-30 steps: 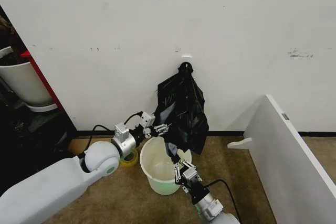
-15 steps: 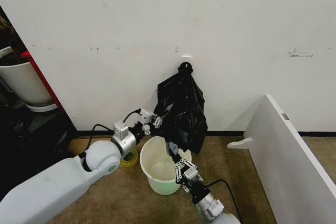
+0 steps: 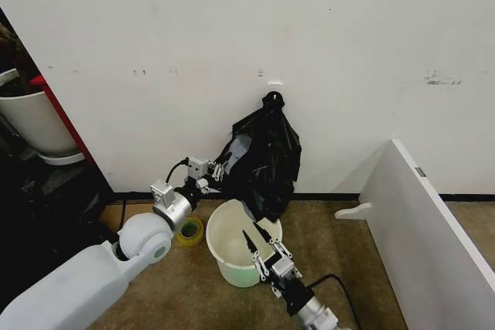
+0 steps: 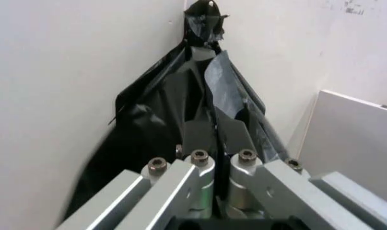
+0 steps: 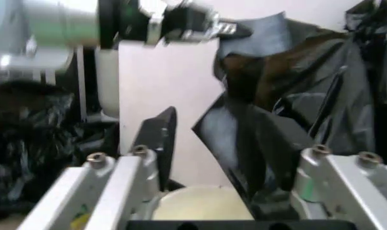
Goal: Place the garbage bag over the trash bin.
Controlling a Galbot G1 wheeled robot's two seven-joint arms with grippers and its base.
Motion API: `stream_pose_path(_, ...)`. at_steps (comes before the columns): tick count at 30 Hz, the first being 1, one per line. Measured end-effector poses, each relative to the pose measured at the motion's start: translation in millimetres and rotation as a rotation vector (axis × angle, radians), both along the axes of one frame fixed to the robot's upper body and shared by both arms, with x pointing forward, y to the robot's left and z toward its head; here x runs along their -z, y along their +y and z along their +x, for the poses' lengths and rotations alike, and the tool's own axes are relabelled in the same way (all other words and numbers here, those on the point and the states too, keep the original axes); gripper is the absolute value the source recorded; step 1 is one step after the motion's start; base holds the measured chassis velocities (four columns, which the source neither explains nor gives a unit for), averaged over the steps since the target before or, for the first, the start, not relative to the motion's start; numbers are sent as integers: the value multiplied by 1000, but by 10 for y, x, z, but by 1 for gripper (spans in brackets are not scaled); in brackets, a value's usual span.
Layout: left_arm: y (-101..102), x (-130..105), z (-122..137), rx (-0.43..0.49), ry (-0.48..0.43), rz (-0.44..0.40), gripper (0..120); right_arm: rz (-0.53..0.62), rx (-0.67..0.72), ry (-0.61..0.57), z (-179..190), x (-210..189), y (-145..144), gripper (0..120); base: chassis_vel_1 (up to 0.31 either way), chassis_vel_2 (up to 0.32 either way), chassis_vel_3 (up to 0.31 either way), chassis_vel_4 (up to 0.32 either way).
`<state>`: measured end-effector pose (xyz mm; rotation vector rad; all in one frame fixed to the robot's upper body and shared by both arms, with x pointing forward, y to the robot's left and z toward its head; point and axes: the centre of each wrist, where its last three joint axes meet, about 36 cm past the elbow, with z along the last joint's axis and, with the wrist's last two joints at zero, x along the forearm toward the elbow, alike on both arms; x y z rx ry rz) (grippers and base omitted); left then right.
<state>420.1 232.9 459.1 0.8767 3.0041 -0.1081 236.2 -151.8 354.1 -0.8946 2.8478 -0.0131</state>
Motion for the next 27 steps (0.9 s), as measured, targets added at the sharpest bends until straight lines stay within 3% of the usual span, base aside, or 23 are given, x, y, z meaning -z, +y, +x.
stream_pose_path(8, 55, 72, -46, -6, -1, 17, 0, 116, 55, 115, 264, -330, -60, 74, 0, 0, 0, 0)
stream_pose_path(15, 73, 101, -44, 4, -9, 36, 0, -8, 91, 132, 721, -285, -99, 97, 0, 0, 0, 0)
stream_pose_path(23, 91, 80, -45, 5, -14, 42, 0, -131, 58, 130, 1037, -278, 20, 98, 0, 0, 0, 0)
stream_pose_path(27, 94, 68, -56, 10, -16, 43, 0, -203, 73, 145, 1086, -257, 66, 88, 0, 0, 0, 0)
